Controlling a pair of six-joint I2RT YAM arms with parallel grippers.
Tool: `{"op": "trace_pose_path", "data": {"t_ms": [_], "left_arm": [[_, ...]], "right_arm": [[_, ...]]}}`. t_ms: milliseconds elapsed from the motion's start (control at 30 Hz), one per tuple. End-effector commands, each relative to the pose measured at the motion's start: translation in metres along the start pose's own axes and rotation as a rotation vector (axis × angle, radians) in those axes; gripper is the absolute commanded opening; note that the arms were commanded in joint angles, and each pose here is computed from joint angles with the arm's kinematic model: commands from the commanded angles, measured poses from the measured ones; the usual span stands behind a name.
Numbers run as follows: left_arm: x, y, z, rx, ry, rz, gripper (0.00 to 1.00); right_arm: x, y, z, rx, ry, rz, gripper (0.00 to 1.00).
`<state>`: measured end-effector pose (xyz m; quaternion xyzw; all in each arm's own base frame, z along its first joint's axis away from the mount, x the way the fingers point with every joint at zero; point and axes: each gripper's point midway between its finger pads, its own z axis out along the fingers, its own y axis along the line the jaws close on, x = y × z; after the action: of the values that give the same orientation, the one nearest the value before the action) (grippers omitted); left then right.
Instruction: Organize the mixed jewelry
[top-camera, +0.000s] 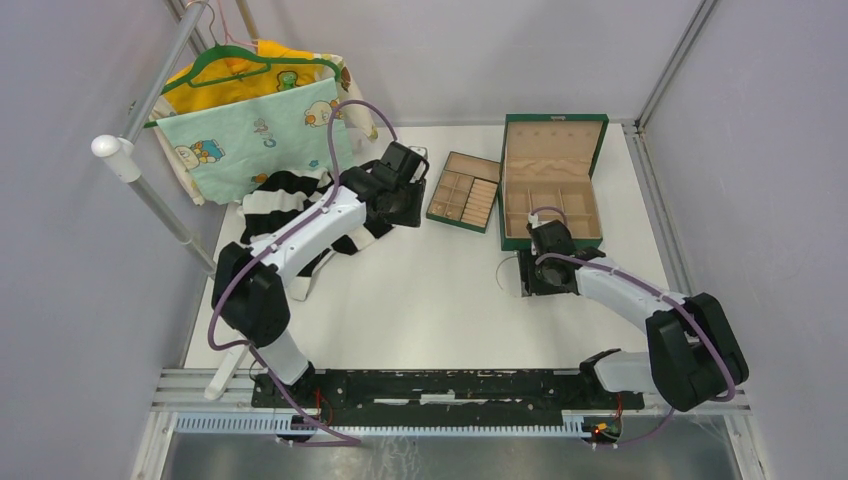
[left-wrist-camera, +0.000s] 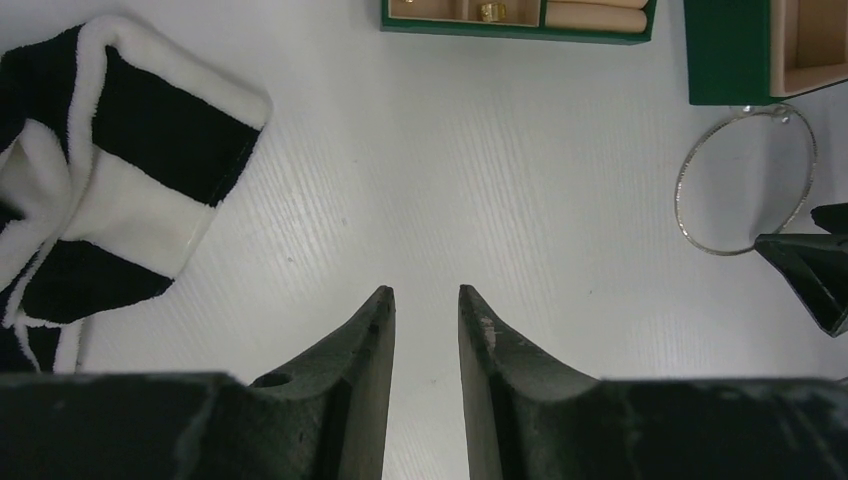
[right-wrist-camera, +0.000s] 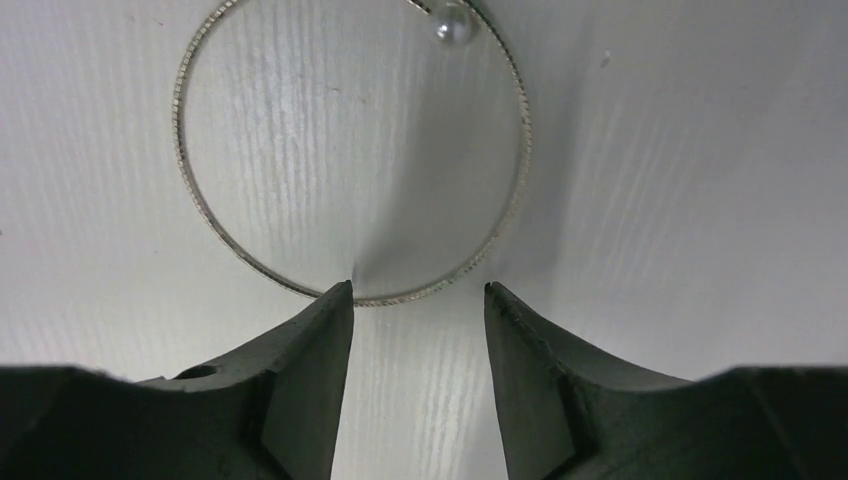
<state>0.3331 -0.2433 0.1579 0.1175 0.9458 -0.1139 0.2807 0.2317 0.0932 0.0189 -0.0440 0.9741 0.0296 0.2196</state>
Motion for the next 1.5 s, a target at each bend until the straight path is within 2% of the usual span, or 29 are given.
{"op": "trace_pose_path", "data": {"t_ms": [0, 233, 333, 533, 633, 700, 800, 900, 1233, 1333, 1467], "left_arm": [[-0.008, 0.006, -0.004, -0.034, -0.064, -0.03, 0.37], [0.003, 0.016, -0.002, -0.076, -0.031, -0.022, 0.36], [0.006, 0.022, -0.001, -0.095, -0.023, -0.04, 0.36], [0.002, 0.034, -0.002, -0.127, -0.046, -0.074, 0.36], [-0.003, 0.04, -0.006, -0.131, -0.059, -0.094, 0.36], [-0.007, 0.045, -0.01, -0.134, -0.07, -0.11, 0.36], [-0.011, 0.05, -0.014, -0.139, -0.084, -0.129, 0.36], [-0.013, 0.056, -0.016, -0.152, -0.096, -0.154, 0.36], [-0.013, 0.056, -0.015, -0.118, -0.095, -0.211, 0.36], [-0.012, 0.055, -0.015, -0.116, -0.094, -0.215, 0.36], [-0.011, 0.055, -0.014, -0.113, -0.093, -0.217, 0.36]], "right_arm": [[-0.022, 0.025, 0.004, -0.125, -0.091, 0.015, 0.56], [-0.005, 0.052, 0.007, -0.26, -0.016, -0.016, 0.58], [0.001, 0.079, 0.0, -0.375, 0.0, -0.047, 0.58], [-0.001, 0.141, -0.018, -0.557, 0.067, -0.189, 0.58], [-0.017, 0.158, -0.035, -0.606, 0.047, -0.261, 0.6], [-0.041, 0.153, -0.043, -0.554, -0.027, -0.294, 0.61], [-0.066, 0.131, -0.027, -0.376, -0.095, -0.299, 0.62], [-0.072, 0.117, -0.002, -0.255, -0.066, -0.314, 0.6], [-0.094, 0.109, 0.032, -0.132, -0.089, -0.368, 0.56], [-0.088, 0.104, 0.039, -0.103, -0.065, -0.366, 0.51], [-0.072, 0.095, 0.042, -0.074, -0.04, -0.318, 0.33]]}}
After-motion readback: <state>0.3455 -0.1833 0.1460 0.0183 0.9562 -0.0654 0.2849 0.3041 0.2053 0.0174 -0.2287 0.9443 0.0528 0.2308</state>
